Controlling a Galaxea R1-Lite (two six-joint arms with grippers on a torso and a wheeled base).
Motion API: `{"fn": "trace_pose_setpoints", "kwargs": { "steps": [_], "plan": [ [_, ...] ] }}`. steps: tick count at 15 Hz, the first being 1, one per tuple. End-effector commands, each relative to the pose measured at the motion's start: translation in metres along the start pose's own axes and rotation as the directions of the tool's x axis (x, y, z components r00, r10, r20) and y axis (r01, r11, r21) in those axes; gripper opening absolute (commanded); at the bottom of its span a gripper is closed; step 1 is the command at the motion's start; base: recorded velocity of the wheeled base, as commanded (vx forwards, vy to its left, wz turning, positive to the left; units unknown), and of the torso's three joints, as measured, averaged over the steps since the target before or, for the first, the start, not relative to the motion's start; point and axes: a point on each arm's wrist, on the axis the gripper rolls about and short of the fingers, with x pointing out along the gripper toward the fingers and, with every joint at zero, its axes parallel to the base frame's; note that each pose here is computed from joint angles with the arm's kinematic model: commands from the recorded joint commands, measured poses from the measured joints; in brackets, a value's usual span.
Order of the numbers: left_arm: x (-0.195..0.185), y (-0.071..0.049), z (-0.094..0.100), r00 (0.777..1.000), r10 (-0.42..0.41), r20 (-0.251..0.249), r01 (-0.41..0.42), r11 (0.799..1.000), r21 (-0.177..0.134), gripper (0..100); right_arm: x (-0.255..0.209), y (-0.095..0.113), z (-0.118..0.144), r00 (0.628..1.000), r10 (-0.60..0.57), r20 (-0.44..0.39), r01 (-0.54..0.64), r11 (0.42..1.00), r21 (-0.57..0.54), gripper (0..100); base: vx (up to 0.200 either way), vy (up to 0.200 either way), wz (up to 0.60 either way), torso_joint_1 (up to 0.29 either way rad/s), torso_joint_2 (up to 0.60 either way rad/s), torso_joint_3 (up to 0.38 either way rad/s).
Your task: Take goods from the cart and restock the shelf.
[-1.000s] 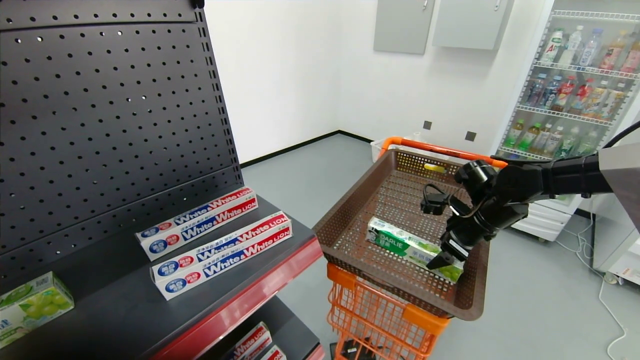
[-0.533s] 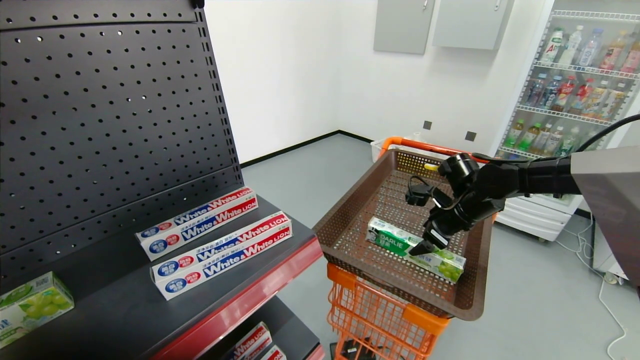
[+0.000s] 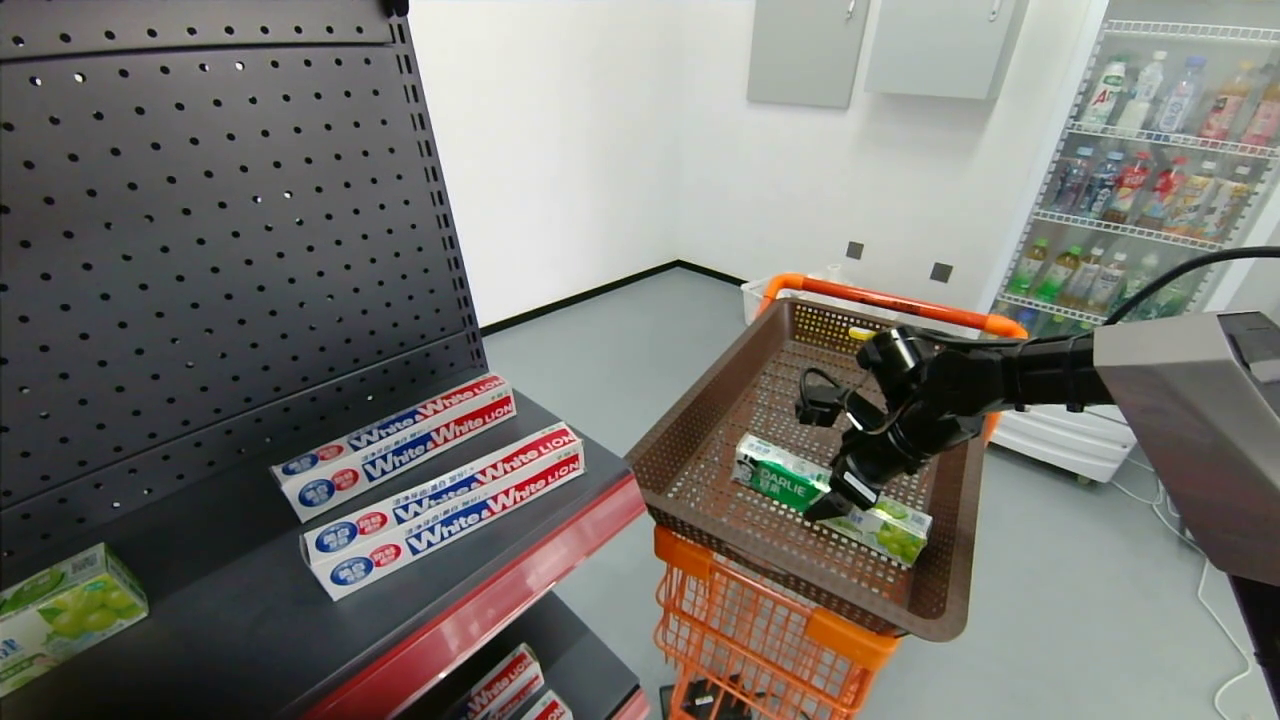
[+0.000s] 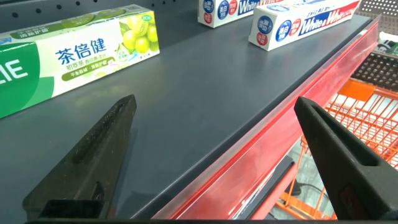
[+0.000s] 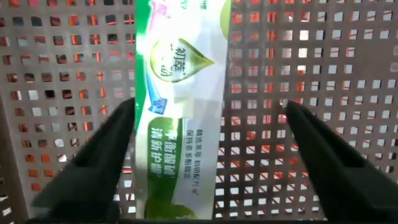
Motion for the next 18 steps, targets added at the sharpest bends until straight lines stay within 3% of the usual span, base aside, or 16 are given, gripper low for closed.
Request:
{"fn": "trace_pose_setpoints", "kwargs": {
  "steps": [1, 11, 18],
  "plan": [
    [0.000, 0.000, 0.000, 1.000, 0.001, -0.001, -0.001, 1.000, 0.000, 100, 0.003, 0.001, -0.001, 1.000, 0.001, -0.009, -0.001, 1.000, 0.001, 0, 0.000, 0.000, 0.00, 0.000, 0.00, 0.000],
    [0.000, 0.000, 0.000, 1.000, 0.001, 0.001, -0.001, 1.000, 0.000, 100, -0.019, 0.005, 0.003, 1.000, -0.006, 0.000, 0.006, 1.000, -0.004, 0, 0.000, 0.000, 0.00, 0.000, 0.00, 0.000],
    [0.000, 0.000, 0.000, 1.000, 0.001, 0.001, -0.001, 1.000, 0.000, 100, -0.086, 0.020, 0.003, 0.998, -0.056, 0.003, 0.056, 0.998, -0.008, 0, 0.000, 0.000, 0.00, 0.000, 0.00, 0.000]
  ]
}}
